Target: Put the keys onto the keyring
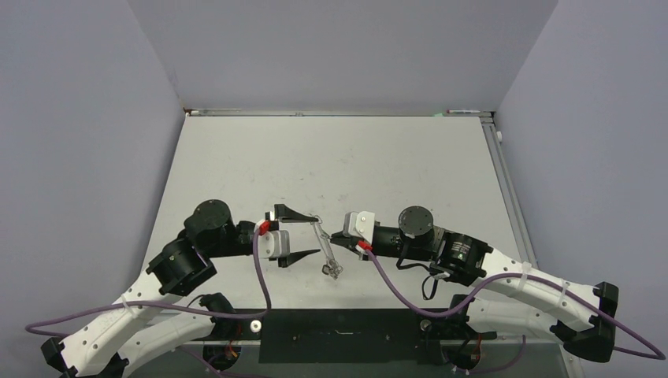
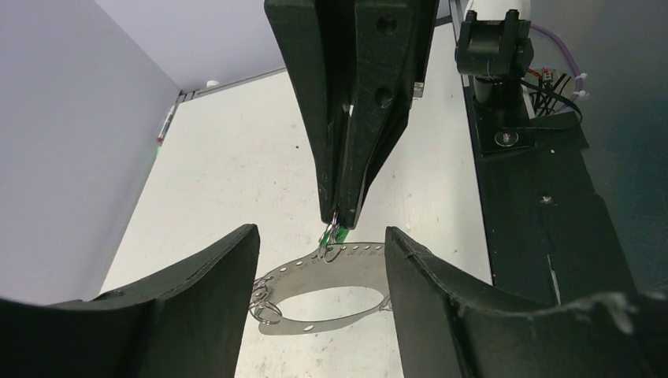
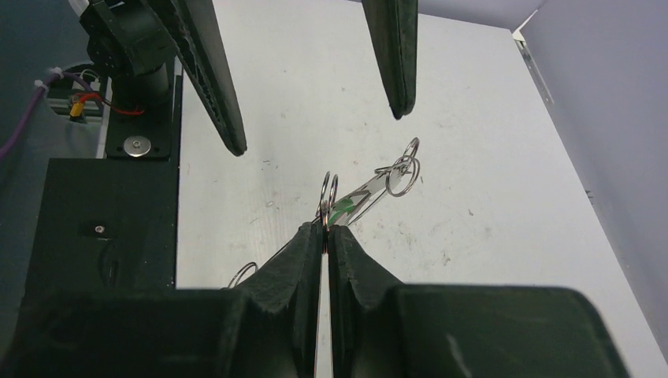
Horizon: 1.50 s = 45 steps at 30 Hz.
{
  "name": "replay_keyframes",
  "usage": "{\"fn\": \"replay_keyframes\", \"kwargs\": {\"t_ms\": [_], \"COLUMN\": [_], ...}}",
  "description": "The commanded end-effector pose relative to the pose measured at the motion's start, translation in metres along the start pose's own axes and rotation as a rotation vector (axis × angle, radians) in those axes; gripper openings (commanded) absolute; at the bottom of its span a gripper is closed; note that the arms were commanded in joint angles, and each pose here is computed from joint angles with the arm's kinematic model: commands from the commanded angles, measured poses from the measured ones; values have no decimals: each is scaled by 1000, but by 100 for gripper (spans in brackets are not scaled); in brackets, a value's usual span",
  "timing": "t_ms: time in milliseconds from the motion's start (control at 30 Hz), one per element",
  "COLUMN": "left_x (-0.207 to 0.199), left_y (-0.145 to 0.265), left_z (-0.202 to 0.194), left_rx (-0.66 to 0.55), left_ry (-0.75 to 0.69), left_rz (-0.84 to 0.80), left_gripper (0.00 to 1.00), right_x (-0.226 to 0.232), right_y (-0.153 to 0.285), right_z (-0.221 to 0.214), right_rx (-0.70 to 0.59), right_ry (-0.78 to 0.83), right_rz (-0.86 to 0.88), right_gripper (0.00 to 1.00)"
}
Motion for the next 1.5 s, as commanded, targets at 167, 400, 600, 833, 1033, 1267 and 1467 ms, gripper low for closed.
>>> {"fn": "replay_keyframes", "kwargs": {"t_ms": [167,400,600,833,1033,1267,1467], "left_x": [3,1,2,4,3,5,6], "left_y": [-12,-20,-18,-23,-29,-28,-25], "left_z": [5,9,7,5,2,2,1], "left_rx": [175,245,281,300,306,313,321], "left_ry": [-22,-69,-107,-113,-113,-113,-107], "left_rz": [-98,-168,-178,-182,-198,-185,-150], "left_gripper": [52,42,40,33,30,0,0], "right_x": [-2,0,1,3,5,6,4], "right_y": [8,10,12,12,12,11,16], "right_z": [22,21,21,20,21,20,23], "right_rx": [-80,-72,-73,-70,-71,-67,-85], "right_ry": [24,25,26,28,30,33,36], "right_rz": [-30,-23,-18,-5,4,9,-14], "right_gripper": [5,5,5,5,5,5,5]}}
Point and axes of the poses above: each gripper's point midway between its finger pads, its own y axis back along the fingers, its own x axis along the line the jaws close on, z = x × y, the point moved 6 cm from there along y, back along the fingers, and after that the axes turned 12 degrees about -y, right-handed, at the moved point
